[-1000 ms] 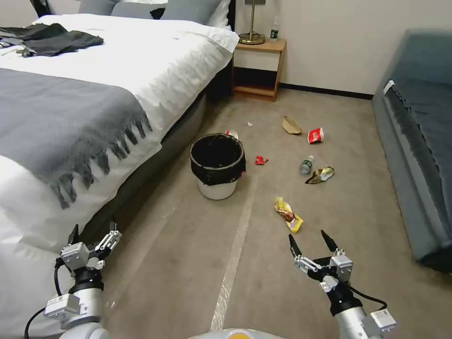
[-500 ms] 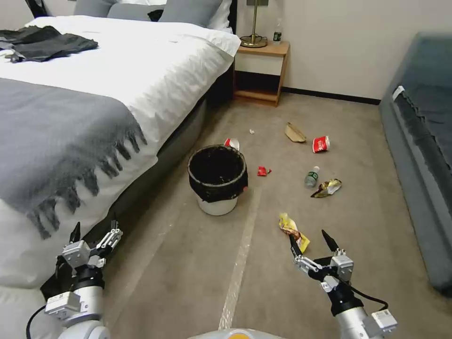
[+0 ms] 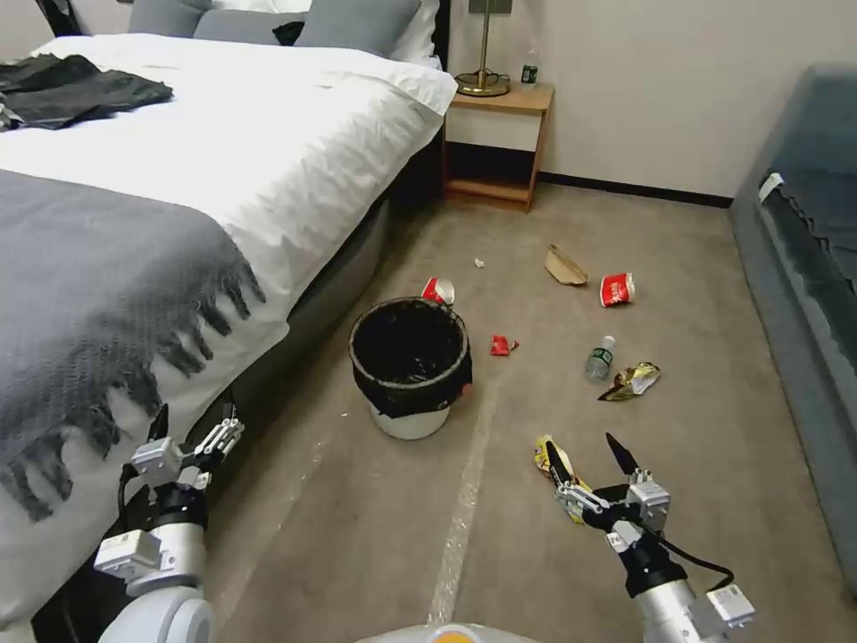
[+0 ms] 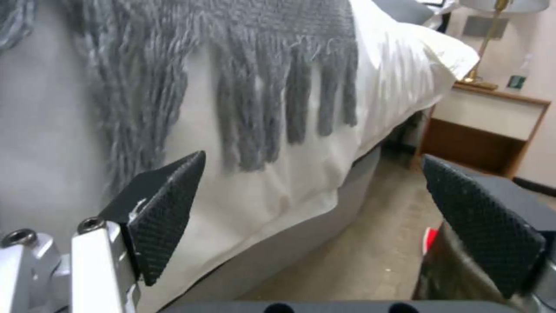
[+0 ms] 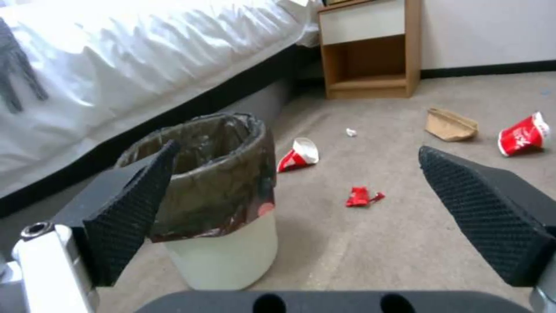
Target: Pick up the trash can from the floor.
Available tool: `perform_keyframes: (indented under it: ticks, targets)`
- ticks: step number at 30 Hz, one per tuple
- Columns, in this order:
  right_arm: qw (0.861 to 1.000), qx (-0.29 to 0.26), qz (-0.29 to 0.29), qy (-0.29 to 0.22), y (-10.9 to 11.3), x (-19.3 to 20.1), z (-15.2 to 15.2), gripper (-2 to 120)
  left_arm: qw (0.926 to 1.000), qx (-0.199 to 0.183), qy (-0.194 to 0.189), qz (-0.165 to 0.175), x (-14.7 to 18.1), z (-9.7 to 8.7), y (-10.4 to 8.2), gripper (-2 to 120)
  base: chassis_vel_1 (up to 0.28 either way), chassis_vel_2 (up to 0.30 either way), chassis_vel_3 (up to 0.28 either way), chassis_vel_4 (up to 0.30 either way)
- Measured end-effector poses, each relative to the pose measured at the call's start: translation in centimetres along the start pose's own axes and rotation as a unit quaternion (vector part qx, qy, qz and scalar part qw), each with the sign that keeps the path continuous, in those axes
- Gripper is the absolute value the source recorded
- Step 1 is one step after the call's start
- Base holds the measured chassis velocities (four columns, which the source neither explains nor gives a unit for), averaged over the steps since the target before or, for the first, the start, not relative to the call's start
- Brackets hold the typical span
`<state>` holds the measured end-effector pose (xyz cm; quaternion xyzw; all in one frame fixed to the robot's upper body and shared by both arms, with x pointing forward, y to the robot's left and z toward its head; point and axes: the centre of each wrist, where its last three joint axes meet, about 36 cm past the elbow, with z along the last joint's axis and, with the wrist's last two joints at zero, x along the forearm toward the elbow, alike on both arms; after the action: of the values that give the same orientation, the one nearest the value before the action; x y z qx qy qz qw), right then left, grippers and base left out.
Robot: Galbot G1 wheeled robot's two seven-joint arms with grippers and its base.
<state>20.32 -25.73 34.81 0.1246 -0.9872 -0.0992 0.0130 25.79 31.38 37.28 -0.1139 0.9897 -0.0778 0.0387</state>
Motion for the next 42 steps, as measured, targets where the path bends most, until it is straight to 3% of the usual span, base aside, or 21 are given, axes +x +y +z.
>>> perform_keyframes:
  ticks: [8,13,22,29,32,34,37,42]
  targets:
    - [1.000,-0.006,-0.011,0.002,0.4,-0.3,0.3,100,0.9989,0.046,0.009,0.004,-1.7,-2.7,-0.7,93,0.000,0.000,0.000,0.000]
    - [1.000,-0.008,-0.015,0.004,0.7,-0.5,0.6,100,0.9960,0.087,0.019,-0.005,-5.1,-5.9,-1.1,99,0.000,0.000,0.000,0.000]
    - [0.999,0.000,-0.037,-0.010,1.5,-0.4,-0.6,100,0.9888,0.141,0.041,0.028,-9.5,-9.7,-1.8,100,0.000,0.000,0.000,0.000]
    - [0.998,0.006,-0.060,-0.018,2.3,-0.5,-1.2,100,0.9849,0.155,0.066,0.041,-11.0,-10.1,-1.5,100,0.000,0.000,0.000,0.000]
    - [0.997,0.014,-0.068,-0.032,2.7,-0.3,-2.4,100,0.9819,0.155,0.096,0.051,-12.5,-10.2,-1.9,100,0.000,0.000,0.000,0.000]
    - [0.996,0.021,-0.073,-0.045,3.1,-0.3,-3.9,100,0.9767,0.164,0.126,0.057,-14.3,-10.3,-2.8,99,0.000,0.000,0.000,0.000]
    - [0.996,0.024,-0.074,-0.049,3.2,-0.3,-4.3,100,0.9756,0.165,0.132,0.060,-15.0,-10.1,-3.2,98,0.000,0.000,0.000,0.000]
    - [0.996,0.033,-0.067,-0.052,2.8,-0.3,-4.7,100,0.9694,0.164,0.159,0.091,-18.0,-9.4,-6.0,95,0.000,0.000,0.000,0.000]
